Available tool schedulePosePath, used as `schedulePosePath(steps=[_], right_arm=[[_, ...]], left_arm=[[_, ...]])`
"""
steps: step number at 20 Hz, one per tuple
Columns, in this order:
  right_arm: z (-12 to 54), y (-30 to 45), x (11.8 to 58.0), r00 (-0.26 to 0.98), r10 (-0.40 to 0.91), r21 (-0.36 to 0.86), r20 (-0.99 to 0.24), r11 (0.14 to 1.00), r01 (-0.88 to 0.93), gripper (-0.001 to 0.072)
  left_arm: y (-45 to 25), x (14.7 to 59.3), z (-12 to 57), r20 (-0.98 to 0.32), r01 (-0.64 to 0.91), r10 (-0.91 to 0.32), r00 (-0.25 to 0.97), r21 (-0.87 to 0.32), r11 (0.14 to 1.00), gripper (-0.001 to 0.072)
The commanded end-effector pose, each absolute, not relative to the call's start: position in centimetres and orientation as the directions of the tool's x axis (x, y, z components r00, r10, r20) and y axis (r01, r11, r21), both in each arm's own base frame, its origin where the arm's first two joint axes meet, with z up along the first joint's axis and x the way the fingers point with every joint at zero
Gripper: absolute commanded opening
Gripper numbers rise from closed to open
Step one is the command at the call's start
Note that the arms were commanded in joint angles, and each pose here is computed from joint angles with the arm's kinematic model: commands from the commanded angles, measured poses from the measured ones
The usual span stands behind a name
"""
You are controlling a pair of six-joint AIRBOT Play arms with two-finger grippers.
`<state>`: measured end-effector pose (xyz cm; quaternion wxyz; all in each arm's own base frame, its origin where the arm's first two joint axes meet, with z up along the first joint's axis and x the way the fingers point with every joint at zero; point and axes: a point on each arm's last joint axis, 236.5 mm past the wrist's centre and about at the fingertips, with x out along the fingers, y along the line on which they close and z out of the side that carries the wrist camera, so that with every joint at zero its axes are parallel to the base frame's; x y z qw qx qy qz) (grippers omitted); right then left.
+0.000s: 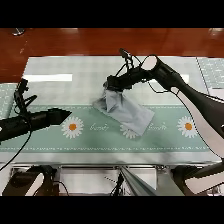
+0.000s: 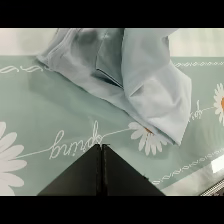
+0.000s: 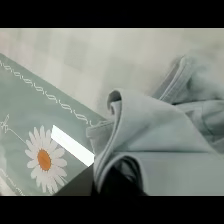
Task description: Fold the shirts.
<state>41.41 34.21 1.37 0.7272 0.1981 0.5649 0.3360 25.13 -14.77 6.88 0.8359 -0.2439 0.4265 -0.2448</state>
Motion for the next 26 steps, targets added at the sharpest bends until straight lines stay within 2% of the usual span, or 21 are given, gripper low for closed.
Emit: schedulePosePath(steps=[1, 5, 7, 9, 10, 11, 12, 13, 14, 16, 19, 20, 22, 26], right_arm=[[2.0, 34.8, 41.0, 0.115, 0.743, 0.711, -0.659, 0.665, -0.227, 0.0623], [7.2, 28.5, 40.0, 0.029, 0.773, 0.746, -0.634, 0.621, -0.242, 0.062], [10.1, 21.2, 39.5, 0.089, 0.701, 0.666, -0.708, 0.704, -0.247, 0.0619], [11.7, 11.8, 38.8, 0.242, 0.47, 0.435, -0.849, 0.881, -0.185, 0.062], [12.1, 7.5, 37.8, 0.32, 0.335, 0.318, -0.886, 0.942, -0.106, 0.062], [12.2, 3.7, 36.4, 0.394, 0.207, 0.225, -0.895, 0.974, -0.003, 0.062], [11.6, 1.7, 34.8, 0.447, 0.129, 0.18, -0.885, 0.981, 0.073, 0.0623], [10.0, 0.9, 32.8, 0.484, 0.095, 0.19, -0.87, 0.97, 0.151, 0.0636], [7.7, 1.3, 30.9, 0.494, 0.109, 0.238, -0.863, 0.949, 0.207, 0.0636], [2.1, 5.0, 27.6, 0.489, 0.256, 0.419, -0.834, 0.869, 0.261, 0.0637], [-4.5, 10.0, 25.0, 0.473, 0.462, 0.646, -0.75, 0.666, 0.373, 0.0637], [-6.0, 11.0, 24.4, 0.456, 0.502, 0.675, -0.735, 0.61, 0.415, 0.0636], [-7.8, 11.9, 23.6, 0.397, 0.541, 0.671, -0.741, 0.601, 0.433, 0.0635], [-9.1, 13.6, 24.8, 0.364, 0.62, 0.714, -0.696, 0.544, 0.44, 0.0635]], left_arm=[[-15.0, 25.4, 7.2, -0.575, 0.194, -0.626, 0.527, -0.636, 0.747, 0.0025], [-15.3, 25.8, 8.0, -0.542, 0.19, -0.64, 0.545, -0.663, 0.724, 0.0025], [-15.3, 25.8, 8.0, -0.542, 0.19, -0.64, 0.545, -0.663, 0.724, 0.0025], [-15.3, 25.8, 8.0, -0.541, 0.193, -0.639, 0.546, -0.662, 0.725, 0.0025], [-15.3, 25.8, 8.0, -0.541, 0.193, -0.639, 0.546, -0.662, 0.725, 0.0025], [-15.3, 25.8, 8.0, -0.541, 0.193, -0.639, 0.546, -0.661, 0.725, 0.0025], [-15.3, 25.8, 8.0, -0.541, 0.193, -0.639, 0.546, -0.661, 0.725, 0.0025], [-15.3, 25.8, 8.0, -0.541, 0.193, -0.639, 0.547, -0.661, 0.725, 0.0025], [-15.2, 25.9, 8.1, -0.54, 0.192, -0.637, 0.551, -0.661, 0.726, 0.0025], [-15.1, 26.2, 8.2, -0.535, 0.19, -0.63, 0.563, -0.659, 0.728, 0.0025], [-14.7, 26.8, 8.4, -0.524, 0.184, -0.616, 0.588, -0.655, 0.733, 0.0025], [-14.7, 26.9, 8.5, -0.522, 0.183, -0.614, 0.592, -0.655, 0.733, 0.0025], [-14.7, 26.9, 8.5, -0.522, 0.183, -0.614, 0.592, -0.655, 0.733, 0.0025], [-14.5, 27.3, 8.6, -0.516, 0.18, -0.606, 0.606, -0.653, 0.736, 0.0025]])
